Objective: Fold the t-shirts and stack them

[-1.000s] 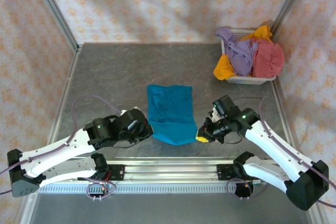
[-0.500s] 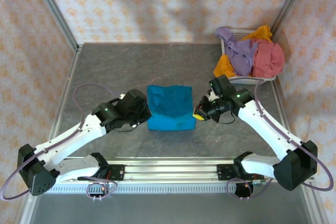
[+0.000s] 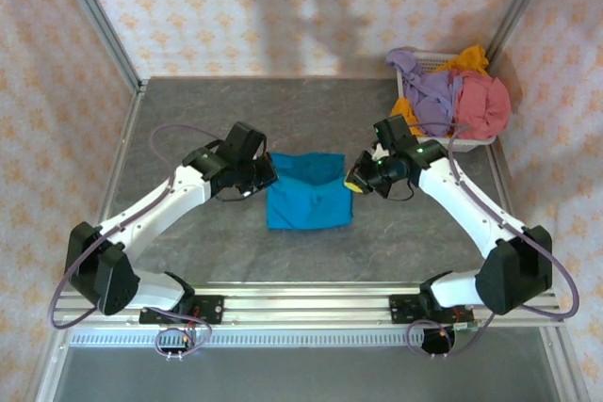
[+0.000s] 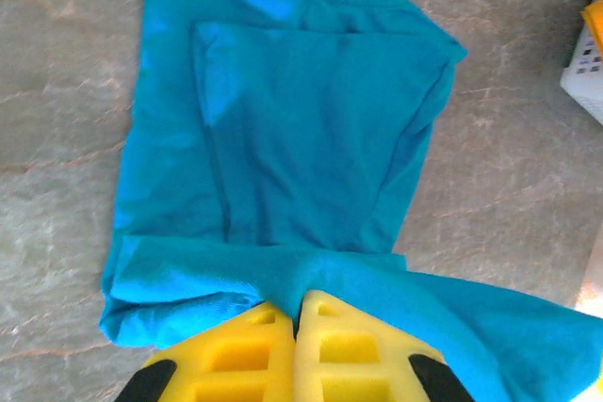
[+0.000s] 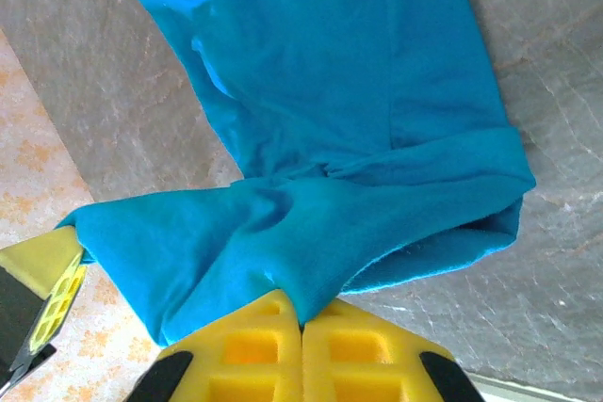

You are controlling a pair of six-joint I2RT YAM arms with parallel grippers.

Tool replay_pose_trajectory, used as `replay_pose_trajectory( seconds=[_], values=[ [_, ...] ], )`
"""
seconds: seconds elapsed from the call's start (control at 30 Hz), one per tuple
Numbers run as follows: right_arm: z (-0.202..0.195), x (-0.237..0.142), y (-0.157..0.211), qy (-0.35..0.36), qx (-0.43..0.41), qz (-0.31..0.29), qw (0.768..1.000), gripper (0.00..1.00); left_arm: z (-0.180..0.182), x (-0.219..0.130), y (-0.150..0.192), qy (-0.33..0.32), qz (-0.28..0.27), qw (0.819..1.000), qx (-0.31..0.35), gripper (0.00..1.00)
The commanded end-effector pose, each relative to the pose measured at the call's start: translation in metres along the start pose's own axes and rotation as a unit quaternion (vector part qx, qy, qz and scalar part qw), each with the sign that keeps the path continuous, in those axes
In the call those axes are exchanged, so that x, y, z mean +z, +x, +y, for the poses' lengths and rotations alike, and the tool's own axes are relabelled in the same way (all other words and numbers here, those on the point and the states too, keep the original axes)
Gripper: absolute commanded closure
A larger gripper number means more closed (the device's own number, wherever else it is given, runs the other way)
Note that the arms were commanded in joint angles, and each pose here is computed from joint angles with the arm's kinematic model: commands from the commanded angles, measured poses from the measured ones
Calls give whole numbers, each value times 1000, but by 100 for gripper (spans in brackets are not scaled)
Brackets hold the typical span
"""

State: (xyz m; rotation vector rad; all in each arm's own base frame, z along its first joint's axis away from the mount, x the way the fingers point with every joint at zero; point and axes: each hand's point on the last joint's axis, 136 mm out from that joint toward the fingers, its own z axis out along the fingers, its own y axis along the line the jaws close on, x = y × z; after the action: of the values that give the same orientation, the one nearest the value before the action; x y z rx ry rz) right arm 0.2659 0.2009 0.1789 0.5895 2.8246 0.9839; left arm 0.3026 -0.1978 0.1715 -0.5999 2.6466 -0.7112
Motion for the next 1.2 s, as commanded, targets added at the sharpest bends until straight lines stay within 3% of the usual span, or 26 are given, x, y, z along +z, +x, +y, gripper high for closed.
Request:
replay_pose_trajectory(
  seconds=[0.0,0.27,0.67,0.93,0.97,1.0,1.03,1.1,1.13,1.17],
  values=[
    [11,-1,-22,-5,-16,-29,999,100,-5,-1,-9,7,20,1000,21,100],
    [32,8,-75,-1,-32,-74,997,100,11,20,-46,-14,40,999,11,100],
    [26,80,-158,48,-57,-87,993,100,52,95,-100,-48,102,994,-16,100],
    [43,102,-188,53,-70,-75,993,100,69,116,-124,-67,105,992,-35,100],
    [39,106,-191,65,-66,-71,993,100,70,119,-127,-69,103,992,-36,99],
    [36,108,-193,75,-63,-69,993,99,70,122,-130,-67,99,992,-37,91],
    [32,109,-196,83,-59,-71,992,97,68,125,-135,-57,94,993,-36,80],
    [28,108,-201,85,-52,-78,992,90,60,127,-144,-44,86,995,-32,79],
    [27,107,-204,84,-50,-80,992,75,56,127,-150,-39,83,995,-28,71],
    [27,104,-205,84,-49,-80,992,66,51,124,-156,-36,82,996,-23,65]
  ],
)
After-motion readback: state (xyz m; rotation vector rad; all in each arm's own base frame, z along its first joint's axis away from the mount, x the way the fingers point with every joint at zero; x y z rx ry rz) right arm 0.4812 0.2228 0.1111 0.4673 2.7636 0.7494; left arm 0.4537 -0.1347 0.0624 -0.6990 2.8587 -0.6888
